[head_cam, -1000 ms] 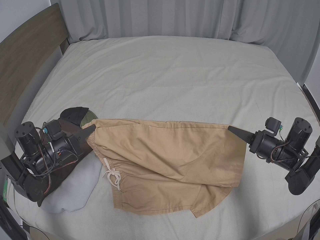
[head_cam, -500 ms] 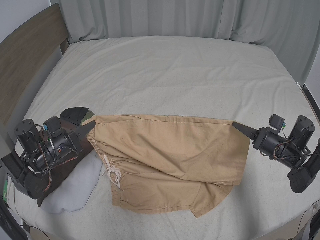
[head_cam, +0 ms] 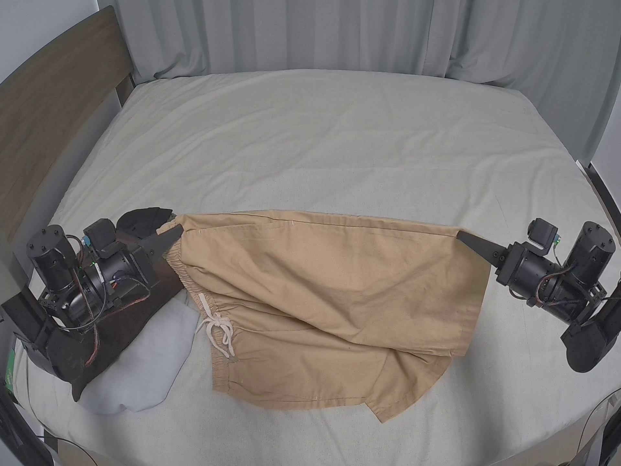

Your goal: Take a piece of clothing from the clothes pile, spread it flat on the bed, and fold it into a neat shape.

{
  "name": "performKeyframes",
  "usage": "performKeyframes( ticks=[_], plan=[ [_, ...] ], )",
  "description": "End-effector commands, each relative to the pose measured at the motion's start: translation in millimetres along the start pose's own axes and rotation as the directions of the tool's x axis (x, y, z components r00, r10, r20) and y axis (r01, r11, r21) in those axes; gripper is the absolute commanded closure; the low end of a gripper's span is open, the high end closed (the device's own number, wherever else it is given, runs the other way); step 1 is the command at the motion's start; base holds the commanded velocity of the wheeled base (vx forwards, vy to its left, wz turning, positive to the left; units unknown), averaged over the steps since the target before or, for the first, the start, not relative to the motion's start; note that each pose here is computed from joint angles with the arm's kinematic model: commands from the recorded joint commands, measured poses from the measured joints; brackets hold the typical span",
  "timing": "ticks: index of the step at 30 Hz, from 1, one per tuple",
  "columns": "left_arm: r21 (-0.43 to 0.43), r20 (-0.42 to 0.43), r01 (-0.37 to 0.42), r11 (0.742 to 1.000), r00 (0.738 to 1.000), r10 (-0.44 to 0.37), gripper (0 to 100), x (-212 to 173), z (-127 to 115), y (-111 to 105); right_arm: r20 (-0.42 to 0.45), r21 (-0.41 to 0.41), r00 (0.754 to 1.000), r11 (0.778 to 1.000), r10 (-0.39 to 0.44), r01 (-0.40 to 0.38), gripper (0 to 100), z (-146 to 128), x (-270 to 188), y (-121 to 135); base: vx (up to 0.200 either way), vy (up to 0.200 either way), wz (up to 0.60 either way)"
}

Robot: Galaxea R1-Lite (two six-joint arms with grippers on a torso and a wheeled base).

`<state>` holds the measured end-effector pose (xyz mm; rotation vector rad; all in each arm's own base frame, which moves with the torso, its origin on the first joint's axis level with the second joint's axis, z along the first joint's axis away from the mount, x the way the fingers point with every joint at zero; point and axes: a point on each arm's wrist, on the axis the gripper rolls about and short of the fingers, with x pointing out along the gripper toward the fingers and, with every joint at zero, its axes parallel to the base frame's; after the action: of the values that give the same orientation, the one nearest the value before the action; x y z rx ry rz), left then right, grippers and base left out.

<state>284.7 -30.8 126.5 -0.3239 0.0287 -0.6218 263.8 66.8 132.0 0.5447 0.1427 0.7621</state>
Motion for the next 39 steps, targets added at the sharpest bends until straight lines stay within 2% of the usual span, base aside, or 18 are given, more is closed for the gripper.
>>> performKeyframes(
  ticks=[1, 23, 39],
  plan=[
    [0.004, 0.007, 0.001, 1.000, 1.000, -0.001, 100, 0.2, 1.6, -0.1, 0.006, -0.001, 1.000, 1.000, -0.007, 0.007, 100, 1.6, -1.4, -1.5, 0.000, 0.000, 0.00],
    [0.008, 0.015, -0.007, 1.000, 1.000, 0.007, 100, -0.4, 3.7, 2.5, 0.032, -0.042, 0.998, 0.998, -0.050, 0.052, 100, 8.2, -6.5, -13.1, 0.000, 0.000, 0.00],
    [0.007, 0.016, -0.013, 1.000, 1.000, 0.013, 100, -0.4, 3.7, 4.8, 0.036, -0.043, 0.998, 0.997, -0.057, 0.058, 100, 9.2, -7.3, -14.8, 0.000, 0.000, 0.00]
  ],
)
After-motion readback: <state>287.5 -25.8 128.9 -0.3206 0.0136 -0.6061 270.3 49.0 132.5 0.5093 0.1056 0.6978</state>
